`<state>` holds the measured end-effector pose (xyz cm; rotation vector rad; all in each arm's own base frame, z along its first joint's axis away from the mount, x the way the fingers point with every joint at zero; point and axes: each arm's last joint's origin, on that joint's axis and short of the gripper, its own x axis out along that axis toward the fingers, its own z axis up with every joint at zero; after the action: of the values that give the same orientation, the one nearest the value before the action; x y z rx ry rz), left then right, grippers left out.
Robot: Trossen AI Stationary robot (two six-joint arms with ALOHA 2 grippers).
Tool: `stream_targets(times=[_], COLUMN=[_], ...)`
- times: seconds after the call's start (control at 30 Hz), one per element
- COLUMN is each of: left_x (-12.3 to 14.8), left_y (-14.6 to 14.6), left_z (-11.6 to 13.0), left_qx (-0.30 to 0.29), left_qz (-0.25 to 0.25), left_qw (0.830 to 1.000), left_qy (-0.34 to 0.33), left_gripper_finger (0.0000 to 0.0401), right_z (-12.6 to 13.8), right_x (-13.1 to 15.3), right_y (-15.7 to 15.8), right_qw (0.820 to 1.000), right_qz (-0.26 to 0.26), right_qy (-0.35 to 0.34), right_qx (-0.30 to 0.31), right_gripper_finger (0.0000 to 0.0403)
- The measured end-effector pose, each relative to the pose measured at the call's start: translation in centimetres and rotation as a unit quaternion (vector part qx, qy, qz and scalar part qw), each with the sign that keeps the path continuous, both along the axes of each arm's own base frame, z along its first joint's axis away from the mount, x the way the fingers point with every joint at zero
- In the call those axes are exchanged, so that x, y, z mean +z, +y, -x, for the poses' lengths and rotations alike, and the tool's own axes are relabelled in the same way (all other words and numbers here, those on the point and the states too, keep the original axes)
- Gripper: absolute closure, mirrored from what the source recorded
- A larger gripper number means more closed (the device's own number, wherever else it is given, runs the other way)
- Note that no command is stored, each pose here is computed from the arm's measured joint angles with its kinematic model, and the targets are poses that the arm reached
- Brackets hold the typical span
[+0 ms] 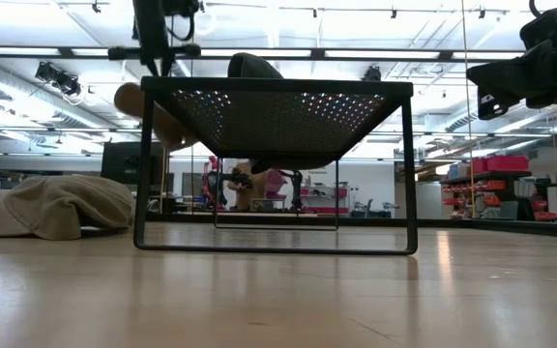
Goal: Pick & Place hat
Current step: Put the top brown cap on the shelf
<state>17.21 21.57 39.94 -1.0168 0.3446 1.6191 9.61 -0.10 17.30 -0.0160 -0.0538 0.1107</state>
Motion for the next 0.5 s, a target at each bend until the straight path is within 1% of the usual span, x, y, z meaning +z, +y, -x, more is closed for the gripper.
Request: stream_targets(times=[0.07,0.27,0.5], left_x=[1.1,3.5,5.7], left_y=[-0.1,-0.6,-1.4], left_z=[0.1,0.2,-0.2], left_qx=[-0.02,-0.083,-0.164], left_qz=[-0.015,-0.034,-0.061], left_qw=[1.0,0.996,0.984], left_qy=[0.002,-0.015,-0.033], left_gripper_finger=[0.0398,0.0399,0.0399], right_z=[0.0,0.0,0.0], right_x=[0.0,0.0,0.0], right_y=[0.0,0.0,0.0], right_qw=[1.0,1.0,1.0], right_qz=[0.0,0.0,0.0], right_qy=[0.0,0.0,0.0], right_qx=[0.0,0.0,0.0], right_gripper_finger=[0.0396,0.0396,0.0396])
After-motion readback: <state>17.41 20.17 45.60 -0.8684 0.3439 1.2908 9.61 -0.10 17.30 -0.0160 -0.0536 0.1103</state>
